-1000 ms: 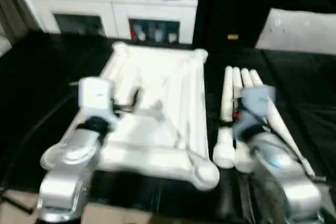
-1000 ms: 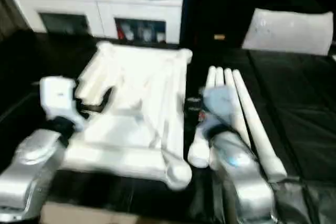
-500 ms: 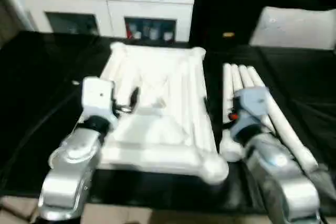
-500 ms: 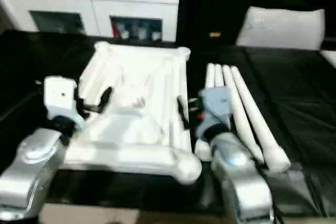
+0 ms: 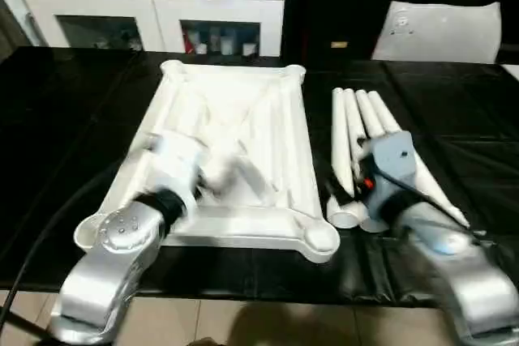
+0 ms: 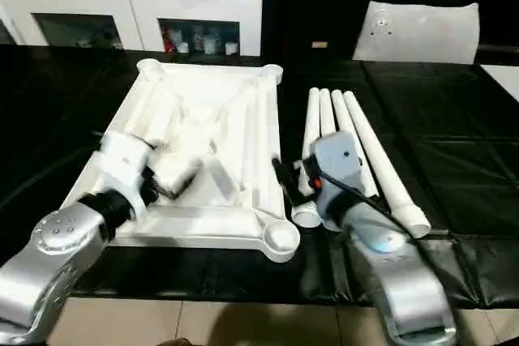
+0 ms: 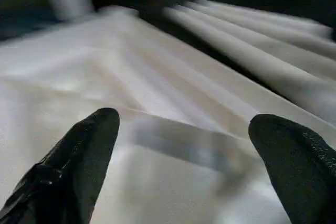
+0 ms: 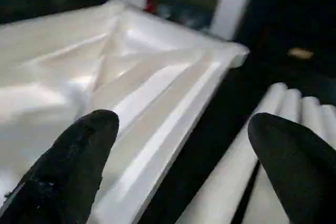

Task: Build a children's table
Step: Move to table, then move table base

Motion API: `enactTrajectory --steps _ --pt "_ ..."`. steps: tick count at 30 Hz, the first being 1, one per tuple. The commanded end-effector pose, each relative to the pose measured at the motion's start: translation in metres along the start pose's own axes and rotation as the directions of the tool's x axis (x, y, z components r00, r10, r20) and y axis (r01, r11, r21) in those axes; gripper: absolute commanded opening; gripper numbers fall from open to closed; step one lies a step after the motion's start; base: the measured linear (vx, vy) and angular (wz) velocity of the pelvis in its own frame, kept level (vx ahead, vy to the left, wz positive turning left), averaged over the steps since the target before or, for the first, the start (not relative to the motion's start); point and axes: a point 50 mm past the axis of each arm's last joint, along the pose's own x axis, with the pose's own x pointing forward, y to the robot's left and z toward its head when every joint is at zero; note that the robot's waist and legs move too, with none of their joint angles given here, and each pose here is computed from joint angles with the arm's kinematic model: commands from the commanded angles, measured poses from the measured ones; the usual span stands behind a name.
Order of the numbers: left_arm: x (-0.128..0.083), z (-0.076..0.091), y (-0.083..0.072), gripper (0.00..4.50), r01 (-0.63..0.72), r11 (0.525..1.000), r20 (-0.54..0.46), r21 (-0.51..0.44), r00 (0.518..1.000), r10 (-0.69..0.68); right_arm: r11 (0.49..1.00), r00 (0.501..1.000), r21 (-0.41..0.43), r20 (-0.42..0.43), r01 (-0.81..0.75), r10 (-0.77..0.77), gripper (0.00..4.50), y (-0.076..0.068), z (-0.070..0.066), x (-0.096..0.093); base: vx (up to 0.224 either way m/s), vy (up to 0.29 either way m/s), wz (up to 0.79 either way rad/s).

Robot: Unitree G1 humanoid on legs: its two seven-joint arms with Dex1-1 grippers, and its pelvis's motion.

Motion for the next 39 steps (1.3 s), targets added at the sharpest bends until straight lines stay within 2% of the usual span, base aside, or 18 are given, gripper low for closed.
enactTrajectory --steps 1,3,4,7,9,10,11,13,15,16,19,22,25,27,34,35,36,39 --pt "-0.001 -0.001 -0.015 4.5 0.157 0.987 -0.016 0.008 0.987 -0.157 0.997 0.998 -0.014 0.003 -0.07 0.07 4.46 0.0 0.002 -0.005 0.0 0.0 0.0" --pt "-0.001 -0.001 -0.017 4.32 0.198 0.98 -0.014 0.024 0.98 -0.198 0.995 0.996 -0.025 -0.003 -0.093 0.093 4.49 -0.001 0.002 -0.007 0.0 0.0 0.0" --pt "-0.003 -0.001 -0.021 4.14 0.284 0.957 -0.022 0.056 0.959 -0.283 0.989 0.99 -0.043 -0.013 -0.14 0.139 4.5 -0.001 0.001 -0.011 0.0 0.0 0.0" --pt "-0.004 -0.001 -0.026 4.09 0.392 0.918 -0.026 0.052 0.92 -0.392 0.975 0.976 -0.025 -0.016 -0.22 0.219 4.5 0.0 0.001 -0.016 0.0 0.0 0.0" --pt "-0.005 -0.003 -0.028 3.97 0.457 0.889 -0.079 0.046 0.888 -0.452 0.975 0.975 -0.034 -0.023 -0.22 0.22 4.5 -0.001 0.002 -0.02 0.0 0.0 0.0" --pt "-0.005 -0.003 -0.028 3.82 0.457 0.889 -0.079 0.046 0.888 -0.452 0.975 0.975 -0.034 -0.023 -0.22 0.22 4.5 -0.001 0.002 -0.02 0.0 0.0 0.0" --pt "-0.006 -0.008 -0.029 3.69 0.496 0.867 -0.138 0.036 0.862 -0.488 0.975 0.975 -0.027 0.014 -0.221 0.222 4.5 -0.001 0.005 -0.022 0.0 0.0 0.0" --pt "-0.006 -0.012 -0.029 3.66 0.511 0.859 -0.183 0.041 0.849 -0.496 0.976 0.975 0.001 0.025 -0.219 0.219 4.5 -0.002 0.005 -0.023 0.0 0.0 0.0" --pt "-0.002 -0.016 -0.026 3.5 0.516 0.855 -0.23 0.054 0.839 -0.493 0.951 0.95 0.027 -0.044 -0.309 0.31 4.5 0.001 0.0 -0.029 0.0 0.0 0.0" --pt "-0.002 -0.016 -0.026 3.3 0.516 0.855 -0.23 0.054 0.839 -0.493 0.951 0.95 0.027 -0.044 -0.309 0.31 4.5 0.001 0.0 -0.029 0.0 0.0 0.0" --pt "0.004 -0.017 -0.022 3.06 0.51 0.856 -0.246 0.08 0.843 -0.479 0.924 0.919 0.023 -0.094 -0.383 0.383 4.5 0.004 -0.004 -0.036 0.0 0.0 0.0" --pt "0.01 -0.02 -0.017 2.85 0.521 0.841 -0.272 0.143 0.838 -0.473 0.884 0.872 0.015 -0.158 -0.467 0.464 4.5 0.009 -0.009 -0.047 0.0 0.0 0.0" --pt "0.011 -0.02 -0.016 2.62 0.525 0.839 -0.277 0.141 0.835 -0.476 0.88 0.864 0.026 -0.175 -0.475 0.472 4.5 0.009 -0.011 -0.05 0.0 0.0 0.0" --pt "0.013 -0.022 -0.014 2.48 0.539 0.833 -0.292 0.124 0.822 -0.488 0.864 0.841 0.033 -0.218 -0.502 0.496 4.5 0.009 -0.015 -0.054 0.0 0.0 0.0" --pt "0.017 -0.027 -0.015 2.04 0.577 0.81 -0.318 0.107 0.791 -0.522 0.861 0.831 -0.015 -0.269 -0.509 0.487 4.5 0.008 -0.02 -0.056 0.0 0.0 0.0" --pt "0.02 -0.029 -0.014 2.04 0.576 0.809 -0.323 0.117 0.792 -0.518 0.86 0.829 -0.014 -0.272 -0.511 0.488 4.5 0.008 -0.022 -0.055 0.0 0.0 0.0" --pt "0.021 -0.029 -0.013 1.76 0.576 0.809 -0.324 0.12 0.793 -0.516 0.859 0.828 -0.012 -0.273 -0.511 0.489 4.5 0.008 -0.023 -0.055 0.0 0.0 0.0" --pt "0.023 -0.032 -0.013 1.62 0.587 0.801 -0.341 0.118 0.782 -0.522 0.852 0.819 -0.004 -0.277 -0.524 0.502 4.5 0.008 -0.027 -0.054 0.0 0.0 0.0"
